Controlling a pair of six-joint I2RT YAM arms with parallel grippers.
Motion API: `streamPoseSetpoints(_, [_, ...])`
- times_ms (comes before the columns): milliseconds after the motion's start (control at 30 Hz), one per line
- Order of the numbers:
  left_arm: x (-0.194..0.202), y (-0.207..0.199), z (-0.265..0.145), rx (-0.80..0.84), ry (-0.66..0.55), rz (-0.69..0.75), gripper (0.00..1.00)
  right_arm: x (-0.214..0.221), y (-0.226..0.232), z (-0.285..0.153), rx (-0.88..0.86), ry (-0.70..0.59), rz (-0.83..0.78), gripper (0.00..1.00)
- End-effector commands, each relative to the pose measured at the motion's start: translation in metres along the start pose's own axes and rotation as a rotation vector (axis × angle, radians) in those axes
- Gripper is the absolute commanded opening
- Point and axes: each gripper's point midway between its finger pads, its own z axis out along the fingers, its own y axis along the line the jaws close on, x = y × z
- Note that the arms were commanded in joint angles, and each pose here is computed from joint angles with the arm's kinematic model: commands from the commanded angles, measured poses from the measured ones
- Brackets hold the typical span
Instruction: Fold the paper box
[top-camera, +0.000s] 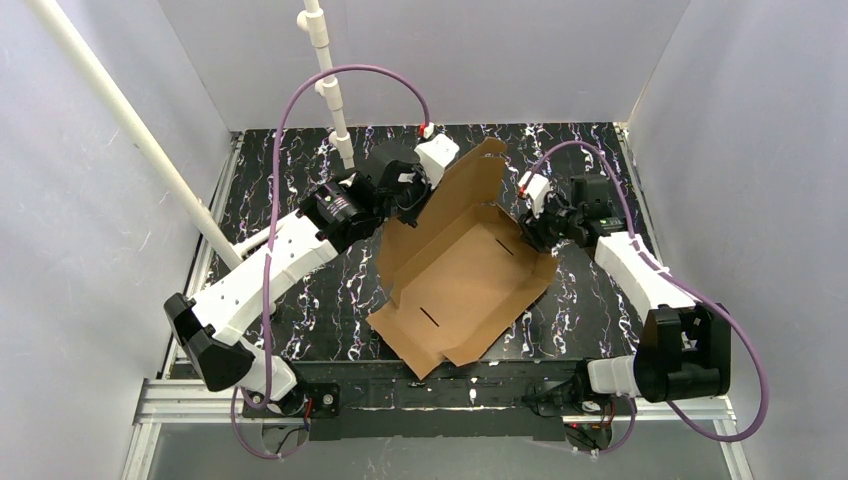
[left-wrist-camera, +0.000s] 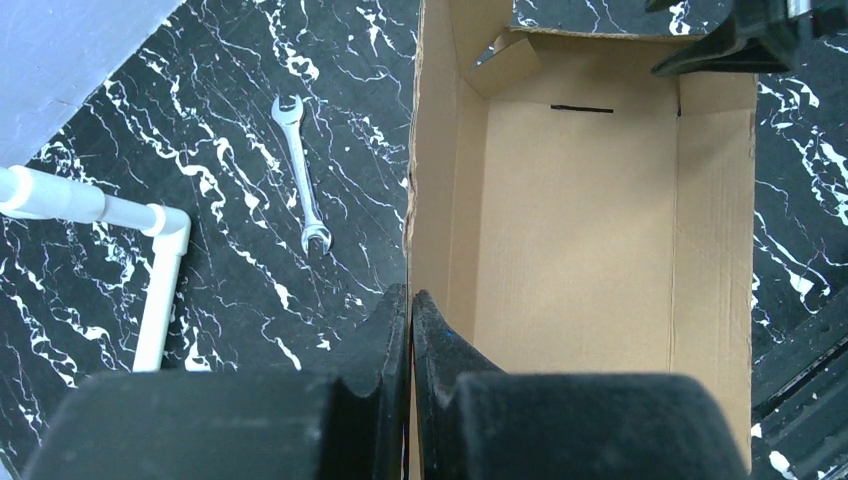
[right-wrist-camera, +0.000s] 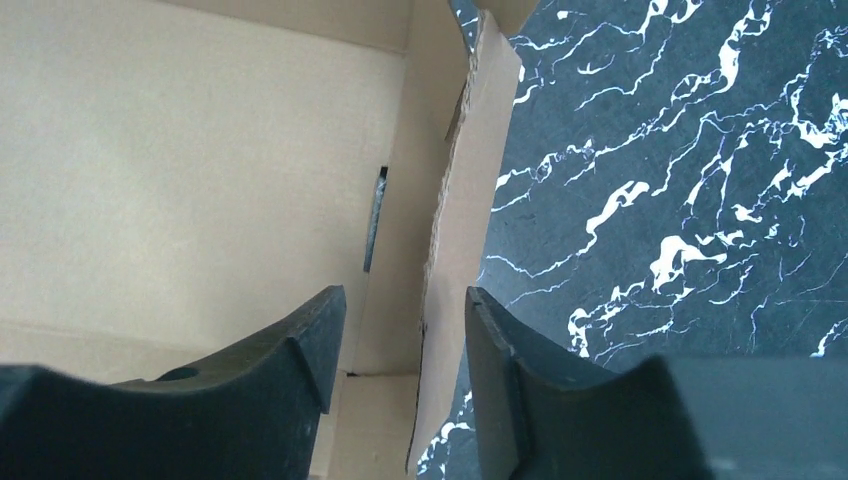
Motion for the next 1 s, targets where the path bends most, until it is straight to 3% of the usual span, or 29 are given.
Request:
streamPoseSetpoints(0, [-0.028, 0.009, -0.014, -0.020, -0.085, -0.006, 0.00, -0.013, -0.026, 0.007, 0.142, -0.042, 0.023, 0.53])
streamPoseSetpoints(167, [-0.032, 0.012, -0.014, -0.028, -0.097, 0.009, 0.00, -0.010, -0.041, 0.015, 0.187, -0.019, 0.066, 0.39])
streamPoseSetpoints(333, [-0.037, 0.013, -0.016, -0.032, -0.112, 0.019, 0.00, -0.018, -0.051, 0.009, 0.230, -0.062, 0.120, 0.01])
streamPoseSetpoints(700, [-0.093, 0.035, -0.039, -0.086, -0.256, 0.152, 0.00, -0.075, -0.060, -0.014, 0.193, -0.425, 0.283, 0.01])
streamPoseSetpoints(967, [-0.139, 0.027, -0.051, -0.029, -0.408, 0.316, 0.00, -0.101, -0.081, -0.016, 0.221, -0.800, 0.262, 0.01])
